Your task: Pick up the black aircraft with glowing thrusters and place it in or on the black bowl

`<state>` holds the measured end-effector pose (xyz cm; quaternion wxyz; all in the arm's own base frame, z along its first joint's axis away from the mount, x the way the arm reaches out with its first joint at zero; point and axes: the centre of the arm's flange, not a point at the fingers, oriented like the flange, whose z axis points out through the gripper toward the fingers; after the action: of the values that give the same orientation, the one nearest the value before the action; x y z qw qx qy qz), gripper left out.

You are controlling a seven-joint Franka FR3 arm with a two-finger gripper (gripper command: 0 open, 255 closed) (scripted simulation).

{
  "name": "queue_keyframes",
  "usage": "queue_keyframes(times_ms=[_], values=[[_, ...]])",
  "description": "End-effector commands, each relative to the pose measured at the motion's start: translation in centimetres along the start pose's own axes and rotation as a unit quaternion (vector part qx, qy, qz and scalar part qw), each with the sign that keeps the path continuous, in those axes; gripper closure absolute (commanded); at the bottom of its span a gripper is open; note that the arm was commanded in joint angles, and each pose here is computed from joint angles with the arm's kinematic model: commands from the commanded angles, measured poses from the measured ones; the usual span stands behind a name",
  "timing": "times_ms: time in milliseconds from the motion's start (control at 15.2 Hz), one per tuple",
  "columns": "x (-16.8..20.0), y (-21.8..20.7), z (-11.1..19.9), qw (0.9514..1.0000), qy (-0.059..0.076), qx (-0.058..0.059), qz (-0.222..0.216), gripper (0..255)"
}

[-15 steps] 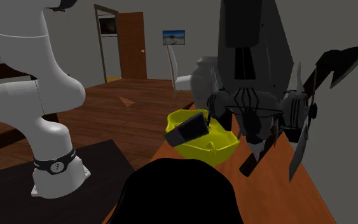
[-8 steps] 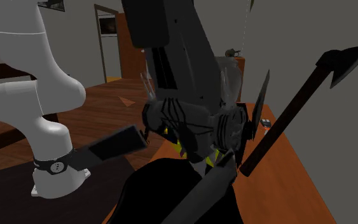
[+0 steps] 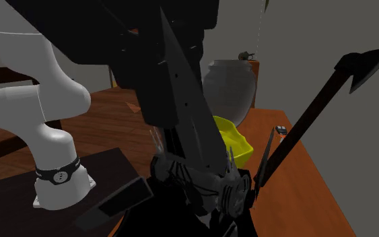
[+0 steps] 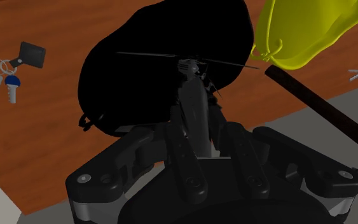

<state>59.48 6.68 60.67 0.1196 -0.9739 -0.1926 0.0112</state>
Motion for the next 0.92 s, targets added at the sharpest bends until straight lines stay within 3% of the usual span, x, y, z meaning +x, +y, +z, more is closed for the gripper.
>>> queue_keyframes(times_ms=[0,396,858], values=[[0.0,0.2,1.0,1.0000,0.000,0.000,0.000,255],[-0.1,1.0,4.1,1.0000,0.000,0.000,0.000,255],[-0.1,1.0,4.3,1.0000,0.000,0.000,0.000,255]])
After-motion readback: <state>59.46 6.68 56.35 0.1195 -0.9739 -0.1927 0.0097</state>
